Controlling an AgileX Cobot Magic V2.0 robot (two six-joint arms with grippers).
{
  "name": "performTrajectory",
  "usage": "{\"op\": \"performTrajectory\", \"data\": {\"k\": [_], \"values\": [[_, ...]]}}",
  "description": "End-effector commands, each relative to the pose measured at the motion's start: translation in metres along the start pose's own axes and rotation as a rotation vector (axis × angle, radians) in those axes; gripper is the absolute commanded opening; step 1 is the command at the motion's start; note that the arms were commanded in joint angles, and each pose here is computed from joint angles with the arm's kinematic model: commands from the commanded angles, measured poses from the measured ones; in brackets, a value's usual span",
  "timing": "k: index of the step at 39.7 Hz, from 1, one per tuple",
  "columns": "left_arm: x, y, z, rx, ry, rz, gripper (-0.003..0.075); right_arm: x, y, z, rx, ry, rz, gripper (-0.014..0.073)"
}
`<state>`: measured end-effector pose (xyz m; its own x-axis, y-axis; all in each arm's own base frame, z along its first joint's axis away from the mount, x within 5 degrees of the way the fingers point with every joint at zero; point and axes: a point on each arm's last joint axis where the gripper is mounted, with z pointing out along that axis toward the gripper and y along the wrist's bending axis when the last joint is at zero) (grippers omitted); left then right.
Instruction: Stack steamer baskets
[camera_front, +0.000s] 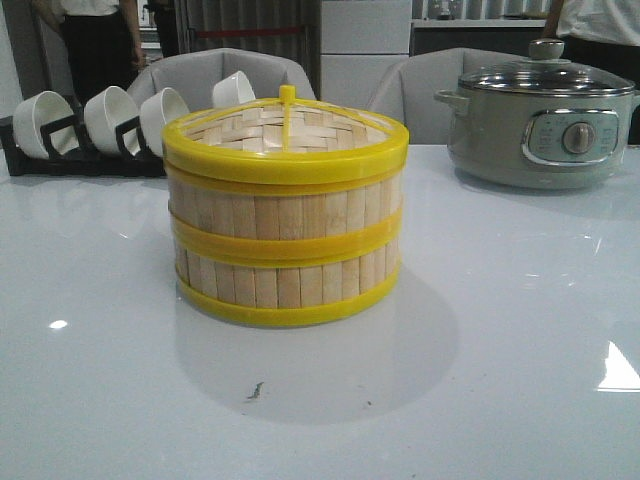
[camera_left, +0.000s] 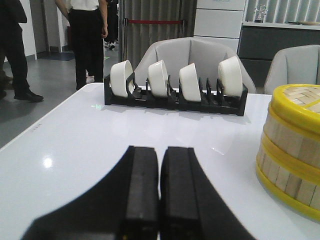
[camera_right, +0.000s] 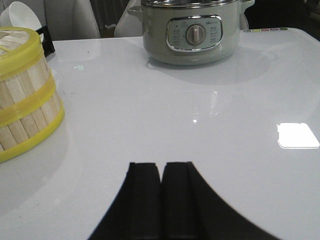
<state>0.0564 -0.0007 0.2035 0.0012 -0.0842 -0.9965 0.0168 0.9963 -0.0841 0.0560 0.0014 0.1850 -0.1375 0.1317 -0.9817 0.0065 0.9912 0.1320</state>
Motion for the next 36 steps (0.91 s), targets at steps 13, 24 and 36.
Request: {"op": "performTrajectory", "data": {"k": [13,24,36], "values": [[-0.0086,-0.0015,-0.0014,0.017,-0.101,-0.005,0.0098,-0.0173,0.0003,-0.0038,0.006,-0.164,-0.063,0.0055],[-0.0086,-0.0015,-0.0014,0.017,-0.101,-0.005,0.0098,-0.0197,0.0006,-0.0042,0.002,-0.19,-0.053,0.0055],[-0.0086,-0.0015,-0.0014,0.017,-0.101,-0.005,0.0098,-0.0197,0.0006,-0.0042,0.002,-0.191,-0.06,0.0055]]}}
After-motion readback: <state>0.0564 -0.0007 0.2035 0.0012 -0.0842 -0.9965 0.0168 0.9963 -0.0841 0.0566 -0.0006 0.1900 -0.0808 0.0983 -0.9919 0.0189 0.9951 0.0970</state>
